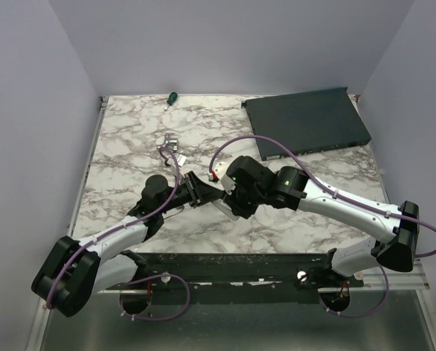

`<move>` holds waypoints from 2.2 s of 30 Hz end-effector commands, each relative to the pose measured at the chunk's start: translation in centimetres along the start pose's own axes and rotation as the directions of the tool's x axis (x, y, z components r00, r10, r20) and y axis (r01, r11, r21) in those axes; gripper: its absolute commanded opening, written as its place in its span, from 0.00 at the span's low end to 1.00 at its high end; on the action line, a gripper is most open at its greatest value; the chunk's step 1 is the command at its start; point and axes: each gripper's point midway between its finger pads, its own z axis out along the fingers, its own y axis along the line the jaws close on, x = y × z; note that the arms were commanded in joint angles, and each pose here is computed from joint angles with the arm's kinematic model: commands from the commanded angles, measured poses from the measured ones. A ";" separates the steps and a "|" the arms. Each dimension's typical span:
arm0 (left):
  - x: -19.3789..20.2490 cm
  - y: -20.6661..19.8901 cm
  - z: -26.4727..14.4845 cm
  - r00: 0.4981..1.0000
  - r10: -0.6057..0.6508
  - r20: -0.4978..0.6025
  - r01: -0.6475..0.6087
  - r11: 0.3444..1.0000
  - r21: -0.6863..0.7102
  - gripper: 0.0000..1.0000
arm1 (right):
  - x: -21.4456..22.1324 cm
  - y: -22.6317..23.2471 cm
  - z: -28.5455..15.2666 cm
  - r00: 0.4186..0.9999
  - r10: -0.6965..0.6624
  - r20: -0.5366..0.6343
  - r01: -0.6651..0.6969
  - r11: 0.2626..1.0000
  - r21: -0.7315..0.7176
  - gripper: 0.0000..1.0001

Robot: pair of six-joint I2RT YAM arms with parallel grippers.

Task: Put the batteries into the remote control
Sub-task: Load the battery cover into the remote control.

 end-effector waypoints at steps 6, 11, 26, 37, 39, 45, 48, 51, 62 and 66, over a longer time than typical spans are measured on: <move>-0.4 -1.5 0.2 0.999 0.038 0.005 -0.038 0.998 0.042 0.00 | -0.5 -0.3 -1.4 1.000 -0.009 0.028 0.009 1.000 0.016 0.07; -0.4 -1.5 0.3 0.999 0.034 0.003 -0.034 0.999 0.042 0.00 | -0.2 -0.1 -1.7 1.000 -0.005 0.019 0.005 1.000 0.007 0.07; -0.5 -1.9 0.4 0.999 0.035 -0.001 -0.035 0.998 0.056 0.00 | -0.3 0.3 -0.8 1.000 -0.015 0.012 0.015 1.000 -0.017 0.06; -0.3 -2.1 0.5 0.999 0.049 -0.017 -0.047 0.996 0.071 0.00 | -0.9 0.2 -0.5 0.999 -0.020 0.025 0.020 1.000 -0.015 0.07; -0.2 -2.3 0.5 0.998 0.052 -0.027 -0.049 0.996 0.079 0.00 | -0.9 0.2 -0.4 0.999 -0.022 0.023 0.023 1.000 -0.015 0.06; 0.0 -2.5 0.5 0.998 0.058 -0.038 -0.054 0.994 0.091 0.00 | -1.0 0.2 -0.2 0.999 -0.024 0.026 0.025 1.000 -0.015 0.06; 0.0 -2.6 0.5 0.997 0.062 -0.040 -0.058 0.994 0.097 0.00 | -1.0 0.2 -0.1 0.999 -0.027 0.025 0.027 1.000 -0.012 0.07; 0.0 -2.6 0.5 0.997 0.063 -0.043 -0.058 0.993 0.100 0.00 | -1.1 0.1 -0.2 0.999 -0.026 0.029 0.026 1.000 -0.005 0.06; 0.2 -2.9 0.6 0.996 0.067 -0.058 -0.059 0.991 0.119 0.00 | -1.1 -0.4 -0.2 0.999 -0.025 0.030 0.025 0.999 0.022 0.06; 0.3 -2.9 0.5 0.996 0.069 -0.059 -0.061 0.991 0.120 0.00 | -1.1 -0.7 -0.2 0.999 -0.022 0.029 0.021 0.999 0.038 0.06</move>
